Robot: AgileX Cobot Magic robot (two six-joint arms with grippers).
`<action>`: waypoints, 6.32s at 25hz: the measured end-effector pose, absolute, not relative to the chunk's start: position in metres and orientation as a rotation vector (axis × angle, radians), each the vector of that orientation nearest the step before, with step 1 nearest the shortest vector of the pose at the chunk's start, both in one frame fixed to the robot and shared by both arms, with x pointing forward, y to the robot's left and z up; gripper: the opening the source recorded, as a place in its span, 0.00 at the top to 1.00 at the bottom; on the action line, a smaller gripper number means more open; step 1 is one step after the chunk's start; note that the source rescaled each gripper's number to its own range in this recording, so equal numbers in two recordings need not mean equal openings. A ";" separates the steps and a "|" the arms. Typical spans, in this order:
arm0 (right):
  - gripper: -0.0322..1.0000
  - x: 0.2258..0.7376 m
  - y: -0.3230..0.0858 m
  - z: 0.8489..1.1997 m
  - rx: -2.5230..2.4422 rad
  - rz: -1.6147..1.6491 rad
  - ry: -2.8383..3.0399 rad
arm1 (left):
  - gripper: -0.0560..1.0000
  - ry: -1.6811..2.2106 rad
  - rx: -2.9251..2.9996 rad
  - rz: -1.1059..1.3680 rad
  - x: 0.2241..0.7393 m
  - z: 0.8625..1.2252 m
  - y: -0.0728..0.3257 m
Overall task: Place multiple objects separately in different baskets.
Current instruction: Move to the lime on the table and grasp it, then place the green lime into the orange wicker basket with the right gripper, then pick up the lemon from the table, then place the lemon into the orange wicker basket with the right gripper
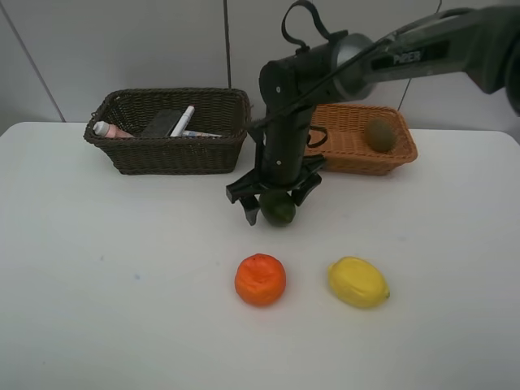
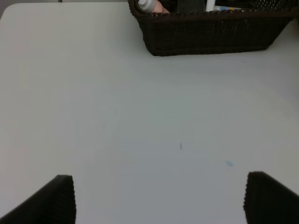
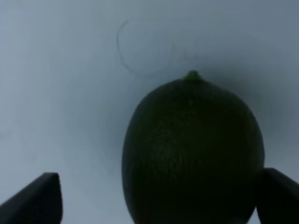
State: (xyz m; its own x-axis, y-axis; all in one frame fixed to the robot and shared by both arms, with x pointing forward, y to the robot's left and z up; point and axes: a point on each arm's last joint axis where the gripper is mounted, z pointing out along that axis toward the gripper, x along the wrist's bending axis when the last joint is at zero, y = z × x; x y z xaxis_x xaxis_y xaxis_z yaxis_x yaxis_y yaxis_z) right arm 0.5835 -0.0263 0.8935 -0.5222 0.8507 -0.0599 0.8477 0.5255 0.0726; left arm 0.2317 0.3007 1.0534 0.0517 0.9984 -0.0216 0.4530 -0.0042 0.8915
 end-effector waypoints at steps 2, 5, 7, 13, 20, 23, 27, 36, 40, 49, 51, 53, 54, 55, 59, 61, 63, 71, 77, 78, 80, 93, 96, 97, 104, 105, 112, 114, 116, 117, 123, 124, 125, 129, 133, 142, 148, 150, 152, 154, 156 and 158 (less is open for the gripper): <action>0.04 0.584 -0.026 0.884 1.486 0.041 2.669 | 0.06 1.505 1.564 0.900 0.232 1.053 0.301; 0.04 0.586 -0.025 0.872 1.472 0.026 2.670 | 0.06 1.505 1.564 0.900 0.232 1.053 0.301; 0.04 0.587 -0.026 0.868 1.460 0.021 2.669 | 0.06 1.505 1.564 0.900 0.232 1.053 0.301; 0.69 0.588 -0.025 0.867 1.455 0.034 2.666 | 0.06 1.505 1.564 0.900 0.232 1.053 0.301; 0.75 0.586 -0.026 0.867 1.403 0.002 2.703 | 0.06 1.505 1.564 0.900 0.232 1.053 0.301; 0.75 0.584 -0.029 0.876 1.396 -0.034 2.710 | 0.06 1.505 1.564 0.900 0.232 1.053 0.301; 0.75 0.597 -0.033 0.925 1.324 0.120 2.626 | 0.06 1.505 1.564 0.900 0.232 1.053 0.301; 0.75 0.678 -0.128 0.961 1.474 0.356 2.301 | 0.06 1.505 1.564 0.900 0.232 1.053 0.301; 0.75 0.702 -0.169 0.944 1.568 0.412 2.223 | 0.06 1.505 1.564 0.900 0.232 1.053 0.301; 0.04 0.711 -0.193 0.932 1.640 0.407 2.182 | 0.06 1.505 1.564 0.900 0.232 1.053 0.301; 0.04 0.708 -0.194 0.932 1.668 0.375 2.197 | 0.06 1.505 1.564 0.900 0.232 1.053 0.301; 0.04 0.701 -0.195 0.937 1.713 0.322 2.222 | 0.06 1.505 1.564 0.900 0.232 1.053 0.301; 0.04 0.697 -0.196 0.941 1.736 0.284 2.237 | 0.06 1.505 1.564 0.900 0.232 1.053 0.301; 0.04 0.692 -0.198 0.947 1.751 0.253 2.251 | 0.06 1.505 1.564 0.900 0.232 1.053 0.301; 0.04 0.671 -0.203 0.968 1.789 0.079 2.350 | 0.06 1.505 1.564 0.900 0.232 1.053 0.301; 0.04 0.662 -0.205 0.977 1.820 0.008 2.386 | 0.06 1.505 1.564 0.900 0.232 1.053 0.301; 0.04 0.657 -0.205 0.986 1.821 0.013 2.400 | 0.06 1.505 1.564 0.900 0.232 1.053 0.301; 0.04 0.582 -0.207 1.023 1.750 0.143 2.600 | 0.06 1.505 1.564 0.900 0.232 1.053 0.301; 0.04 0.485 -0.194 1.021 1.511 0.076 2.823 | 0.06 1.505 1.564 0.900 0.232 1.053 0.301; 0.04 0.470 -0.190 1.016 1.446 0.069 2.859 | 0.06 1.505 1.564 0.900 0.232 1.053 0.301; 0.04 0.446 -0.182 1.007 1.305 0.120 2.893 | 0.06 1.505 1.564 0.900 0.232 1.053 0.301; 0.04 0.423 -0.166 0.952 0.965 0.249 2.850 | 0.06 1.505 1.564 0.900 0.232 1.053 0.301; 0.04 0.427 -0.164 0.942 0.959 0.214 2.865 | 0.06 1.505 1.564 0.900 0.232 1.053 0.301; 0.04 0.428 -0.163 0.939 0.959 0.204 2.870 | 0.06 1.505 1.564 0.900 0.232 1.053 0.301; 0.04 0.437 -0.160 0.907 0.905 0.087 2.915 | 0.06 1.505 1.564 0.901 0.232 1.053 0.301; 0.04 0.438 -0.159 0.903 0.899 0.075 2.920 | 0.06 1.505 1.564 0.901 0.232 1.053 0.301; 0.04 0.443 -0.157 0.877 0.893 0.030 2.951 | 0.06 1.504 1.563 0.901 0.232 1.054 0.301; 0.04 0.448 -0.157 0.878 0.904 0.040 2.945 | 0.06 1.504 1.563 0.901 0.232 1.054 0.301; 0.04 0.452 -0.156 0.880 0.912 0.056 2.933 | 0.06 1.504 1.563 0.901 0.232 1.054 0.301; 0.04 0.453 -0.156 0.881 0.907 0.058 2.931 | 0.06 1.504 1.563 0.901 0.232 1.054 0.301; 0.69 0.454 -0.156 0.882 0.900 0.045 2.935 | 0.06 1.503 1.562 0.902 0.232 1.054 0.301; 0.81 0.454 -0.156 0.882 0.898 0.044 2.935 | 0.06 1.503 1.562 0.902 0.232 1.054 0.301; 0.80 0.454 -0.156 0.882 0.897 0.044 2.935 | 0.06 1.503 1.562 0.902 0.232 1.054 0.301; 0.80 0.455 -0.156 0.882 0.876 0.036 2.934 | 0.06 1.503 1.562 0.902 0.232 1.054 0.301; 0.80 0.457 -0.157 0.886 0.856 -0.016 2.948 | 0.06 1.503 1.562 0.902 0.232 1.054 0.301; 0.80 0.528 -0.137 0.984 0.970 0.249 2.649 | 0.06 1.503 1.562 0.902 0.232 1.054 0.301; 0.80 0.614 -0.168 1.003 1.210 0.380 2.423 | 0.06 1.503 1.562 0.902 0.232 1.054 0.301; 0.80 0.643 -0.183 0.997 1.305 0.403 2.365 | 0.06 1.503 1.562 0.902 0.232 1.054 0.301; 0.80 0.667 -0.195 0.984 1.380 0.412 2.333 | 0.06 1.503 1.562 0.902 0.232 1.054 0.301; 0.80 0.685 -0.203 0.977 1.414 0.428 2.297 | 0.06 1.503 1.562 0.902 0.232 1.054 0.301; 0.69 0.696 -0.209 0.971 1.431 0.439 2.272 | 0.06 1.503 1.562 0.902 0.232 1.054 0.301; 0.32 0.702 -0.209 0.966 1.431 0.450 2.257 | 0.06 1.503 1.562 0.902 0.232 1.054 0.301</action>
